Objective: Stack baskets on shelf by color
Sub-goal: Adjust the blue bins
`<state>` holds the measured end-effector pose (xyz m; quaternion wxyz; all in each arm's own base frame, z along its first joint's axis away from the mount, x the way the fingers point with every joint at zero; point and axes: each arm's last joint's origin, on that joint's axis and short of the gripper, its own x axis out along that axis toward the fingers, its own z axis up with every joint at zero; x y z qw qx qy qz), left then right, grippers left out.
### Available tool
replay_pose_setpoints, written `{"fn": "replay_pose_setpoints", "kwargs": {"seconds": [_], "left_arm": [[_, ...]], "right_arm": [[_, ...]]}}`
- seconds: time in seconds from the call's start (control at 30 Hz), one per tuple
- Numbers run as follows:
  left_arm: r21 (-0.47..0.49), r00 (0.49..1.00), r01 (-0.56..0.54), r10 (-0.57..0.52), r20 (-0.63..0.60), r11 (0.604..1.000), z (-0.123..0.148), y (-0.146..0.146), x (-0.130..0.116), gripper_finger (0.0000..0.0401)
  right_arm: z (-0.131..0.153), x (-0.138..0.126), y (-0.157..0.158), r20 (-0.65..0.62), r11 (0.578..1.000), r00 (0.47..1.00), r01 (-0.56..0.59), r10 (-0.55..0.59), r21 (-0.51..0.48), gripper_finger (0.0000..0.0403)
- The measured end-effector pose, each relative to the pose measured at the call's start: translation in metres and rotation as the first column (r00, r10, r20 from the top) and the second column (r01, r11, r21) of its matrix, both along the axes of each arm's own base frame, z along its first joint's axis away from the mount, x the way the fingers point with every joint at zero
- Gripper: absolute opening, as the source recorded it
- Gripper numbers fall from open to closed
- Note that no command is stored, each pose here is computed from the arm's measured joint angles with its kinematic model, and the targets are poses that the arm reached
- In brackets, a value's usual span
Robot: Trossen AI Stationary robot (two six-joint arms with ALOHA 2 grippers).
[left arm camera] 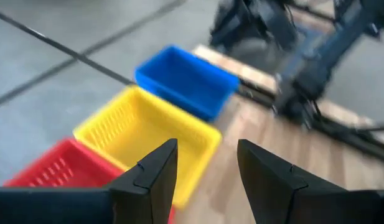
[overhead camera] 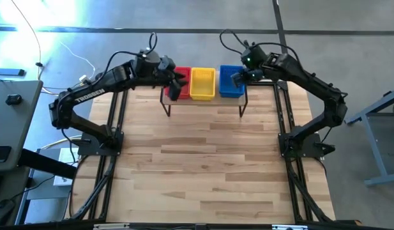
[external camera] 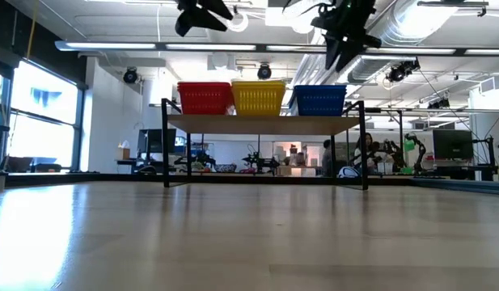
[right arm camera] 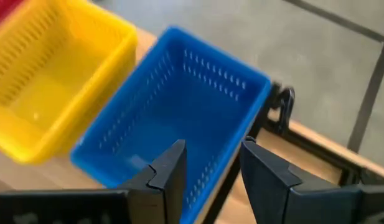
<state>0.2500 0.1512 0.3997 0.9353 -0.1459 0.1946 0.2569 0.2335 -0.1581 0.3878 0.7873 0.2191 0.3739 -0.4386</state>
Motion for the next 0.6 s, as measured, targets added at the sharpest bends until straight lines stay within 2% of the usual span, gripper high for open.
{"fn": "replay_pose_setpoints", "kwargs": {"seconds": [0.17, 0.27, 0.43, 0.53, 0.6], "left_arm": [[-0.029, 0.993, 0.089, -0.091, -0.076, 0.996, -0.004, -0.02, -0.009, 0.0158], [-0.029, 0.99, 0.119, -0.12, -0.075, 0.993, -0.009, -0.034, -0.018, 0.0158], [-0.05, 0.992, 0.126, -0.127, -0.015, 0.991, -0.02, -0.055, -0.04, 0.0158], [-0.041, 0.991, 0.133, -0.132, 0.028, 0.99, -0.022, -0.064, -0.052, 0.0158], [-0.029, 0.989, 0.14, -0.138, 0.047, 0.99, -0.021, -0.068, -0.059, 0.0158]], "right_arm": [[-0.005, 0.001, 0.016, -0.055, 0.998, 0.998, -0.008, 0.012, 0.063, 0.0135], [-0.006, 0.008, 0.032, -0.068, 0.996, 0.997, -0.034, 0.04, 0.079, 0.0135], [-0.005, 0.018, 0.055, -0.074, 0.999, 0.996, -0.044, 0.046, 0.024, 0.0135], [-0.004, 0.02, 0.052, -0.048, 1.0, 0.999, -0.015, 0.015, -0.012, 0.0135], [-0.002, 0.022, 0.048, -0.019, 0.999, 0.998, -0.052, 0.052, -0.009, 0.0135]]}}
